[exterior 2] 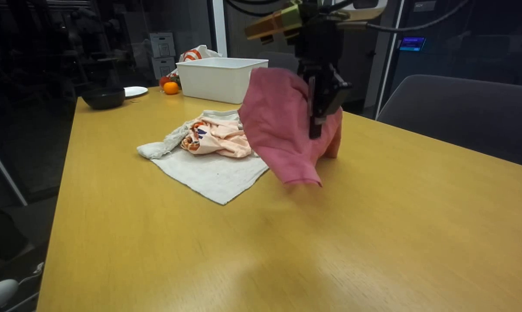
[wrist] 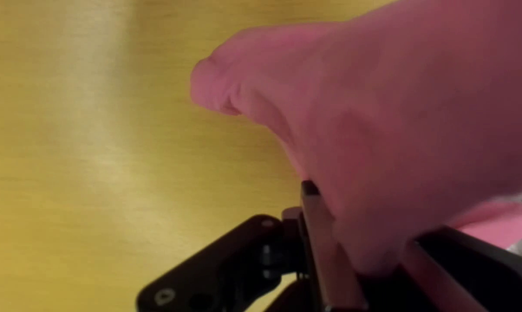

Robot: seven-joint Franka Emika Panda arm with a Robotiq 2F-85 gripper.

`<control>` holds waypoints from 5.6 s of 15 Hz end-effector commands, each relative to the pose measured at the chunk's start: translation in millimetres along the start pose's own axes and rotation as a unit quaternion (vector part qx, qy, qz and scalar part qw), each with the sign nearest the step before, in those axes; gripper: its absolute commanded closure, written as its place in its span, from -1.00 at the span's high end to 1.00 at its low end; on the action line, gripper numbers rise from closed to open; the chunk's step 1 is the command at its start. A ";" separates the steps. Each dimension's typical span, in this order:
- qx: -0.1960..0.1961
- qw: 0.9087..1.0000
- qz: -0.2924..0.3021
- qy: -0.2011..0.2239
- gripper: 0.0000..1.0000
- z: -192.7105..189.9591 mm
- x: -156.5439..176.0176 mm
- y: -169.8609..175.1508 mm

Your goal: Separate the objects on the table

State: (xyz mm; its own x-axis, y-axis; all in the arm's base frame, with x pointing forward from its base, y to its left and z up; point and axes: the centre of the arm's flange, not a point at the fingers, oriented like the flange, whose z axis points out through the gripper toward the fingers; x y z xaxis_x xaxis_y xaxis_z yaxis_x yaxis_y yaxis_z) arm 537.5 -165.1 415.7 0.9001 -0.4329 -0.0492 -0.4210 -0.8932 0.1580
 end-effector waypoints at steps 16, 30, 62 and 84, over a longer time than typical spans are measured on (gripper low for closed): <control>0.101 0.987 -0.085 0.090 1.00 -28.5 -35.8 -208.9; 0.209 0.944 -0.231 -0.108 0.95 62.8 -45.9 -254.6; 0.212 0.962 -0.155 0.077 -0.91 -117.1 -32.2 -113.6; 0.061 0.908 0.334 0.244 -0.92 -217.2 -191.0 168.2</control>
State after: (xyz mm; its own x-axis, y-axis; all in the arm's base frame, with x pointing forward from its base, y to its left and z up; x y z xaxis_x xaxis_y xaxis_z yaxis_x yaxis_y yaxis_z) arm 365.2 -212.4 666.1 0.4755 -0.7632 0.4374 -0.8070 -0.5764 -0.1285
